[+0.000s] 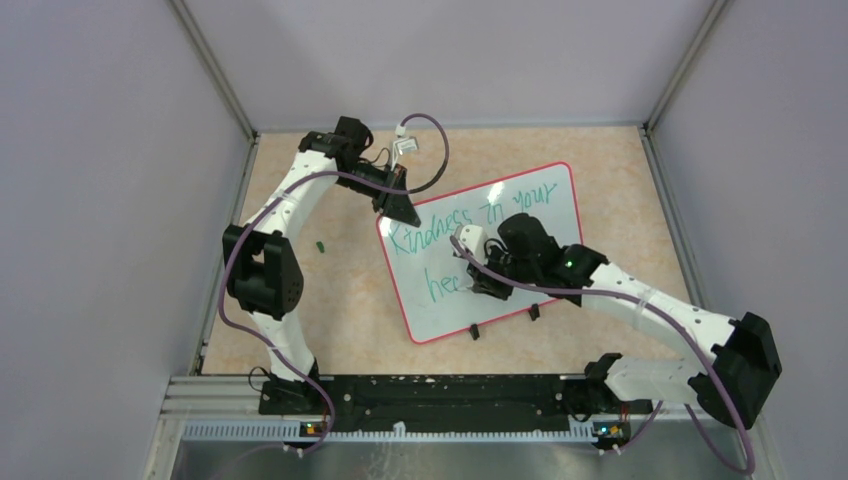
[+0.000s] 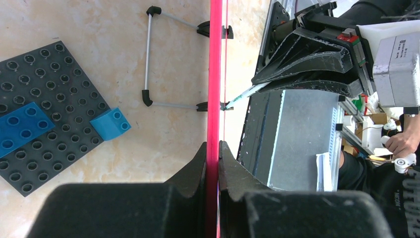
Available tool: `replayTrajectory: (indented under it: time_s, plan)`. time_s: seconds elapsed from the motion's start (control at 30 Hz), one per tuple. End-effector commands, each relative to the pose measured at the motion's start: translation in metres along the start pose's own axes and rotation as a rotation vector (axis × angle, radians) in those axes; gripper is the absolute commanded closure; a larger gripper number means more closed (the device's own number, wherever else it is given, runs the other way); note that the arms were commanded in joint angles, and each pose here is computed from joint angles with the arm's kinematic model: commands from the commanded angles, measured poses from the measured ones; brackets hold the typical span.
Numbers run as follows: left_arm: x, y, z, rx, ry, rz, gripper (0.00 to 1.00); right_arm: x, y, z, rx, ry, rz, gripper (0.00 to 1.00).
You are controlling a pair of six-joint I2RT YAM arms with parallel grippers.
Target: Write a sentence on the whiteboard
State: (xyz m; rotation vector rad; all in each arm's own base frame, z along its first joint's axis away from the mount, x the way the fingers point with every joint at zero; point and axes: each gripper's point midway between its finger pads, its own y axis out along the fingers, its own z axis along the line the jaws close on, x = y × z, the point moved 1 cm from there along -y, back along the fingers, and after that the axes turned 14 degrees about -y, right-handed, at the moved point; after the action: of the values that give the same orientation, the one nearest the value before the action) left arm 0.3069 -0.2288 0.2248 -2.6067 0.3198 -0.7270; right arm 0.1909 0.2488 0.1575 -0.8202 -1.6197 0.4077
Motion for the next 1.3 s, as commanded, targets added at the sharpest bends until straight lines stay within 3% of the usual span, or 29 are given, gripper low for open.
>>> replayTrajectory:
  time_s: [0.0,0.63,1.27]
  plan:
    - [0.004,-0.007,0.024,0.139,0.062,0.006,1.00,0.000,-0.005,-0.006,-0.038,-0.021,-0.002,1.00]
    - [0.005,-0.007,0.023,0.138,0.066,0.003,1.00,0.029,-0.021,-0.046,-0.186,0.012,-0.067,1.00]
    - [0.005,-0.006,0.024,0.139,0.064,0.005,1.00,-0.008,-0.012,-0.010,-0.037,0.000,0.014,1.00]
